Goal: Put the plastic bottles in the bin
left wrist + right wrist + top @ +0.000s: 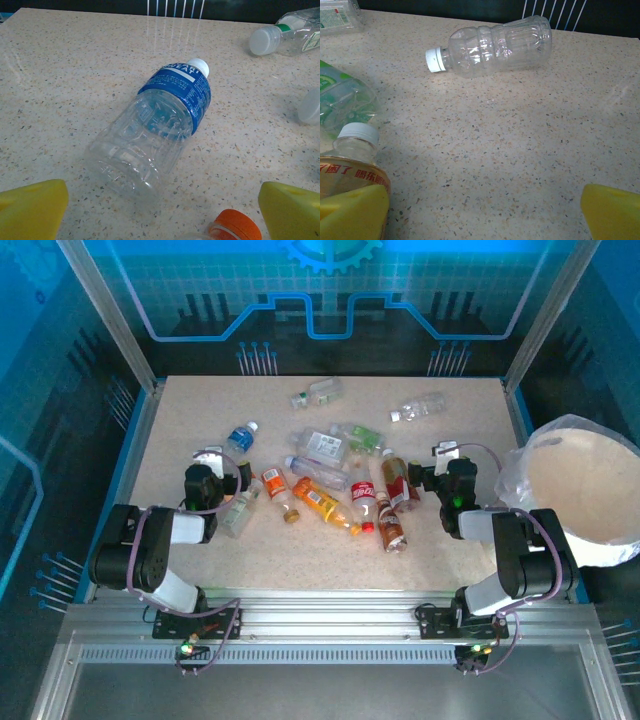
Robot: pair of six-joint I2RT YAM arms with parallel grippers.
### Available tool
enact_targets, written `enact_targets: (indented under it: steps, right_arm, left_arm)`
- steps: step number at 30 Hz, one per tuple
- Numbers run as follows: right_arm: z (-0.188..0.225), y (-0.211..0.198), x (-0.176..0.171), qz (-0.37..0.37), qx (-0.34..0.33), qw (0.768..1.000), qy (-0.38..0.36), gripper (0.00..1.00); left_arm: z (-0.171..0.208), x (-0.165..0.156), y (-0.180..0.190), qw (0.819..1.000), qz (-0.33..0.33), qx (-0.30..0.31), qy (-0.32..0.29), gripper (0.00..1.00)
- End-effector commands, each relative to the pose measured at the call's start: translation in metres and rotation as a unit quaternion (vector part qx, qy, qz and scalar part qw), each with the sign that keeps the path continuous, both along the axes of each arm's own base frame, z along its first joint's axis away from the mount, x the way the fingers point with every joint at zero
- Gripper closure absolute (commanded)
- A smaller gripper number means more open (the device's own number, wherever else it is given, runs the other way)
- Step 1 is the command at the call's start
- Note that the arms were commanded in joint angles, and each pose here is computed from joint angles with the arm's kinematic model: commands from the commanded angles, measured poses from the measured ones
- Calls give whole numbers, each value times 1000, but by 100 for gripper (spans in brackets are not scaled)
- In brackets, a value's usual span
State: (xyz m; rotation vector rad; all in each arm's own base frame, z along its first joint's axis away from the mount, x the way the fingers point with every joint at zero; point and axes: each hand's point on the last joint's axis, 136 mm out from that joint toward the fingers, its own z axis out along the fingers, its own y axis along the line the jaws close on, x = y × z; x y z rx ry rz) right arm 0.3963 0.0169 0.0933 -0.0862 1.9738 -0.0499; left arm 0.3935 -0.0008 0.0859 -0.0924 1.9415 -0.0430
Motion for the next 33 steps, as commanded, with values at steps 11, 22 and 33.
enact_targets:
  steps: [11,22,33]
  right_arm:
    - [44,30,0,55,23,997,55,0]
    - [43,82,-25,73,116,963,234,0]
    - [-20,86,-27,24,51,921,385,0]
  left_arm:
    - [42,-2,1,1000,0,-5,-13,1]
    - [113,-41,15,982,89,-150,-69,1]
    - [114,-73,9,969,107,-221,-14,1]
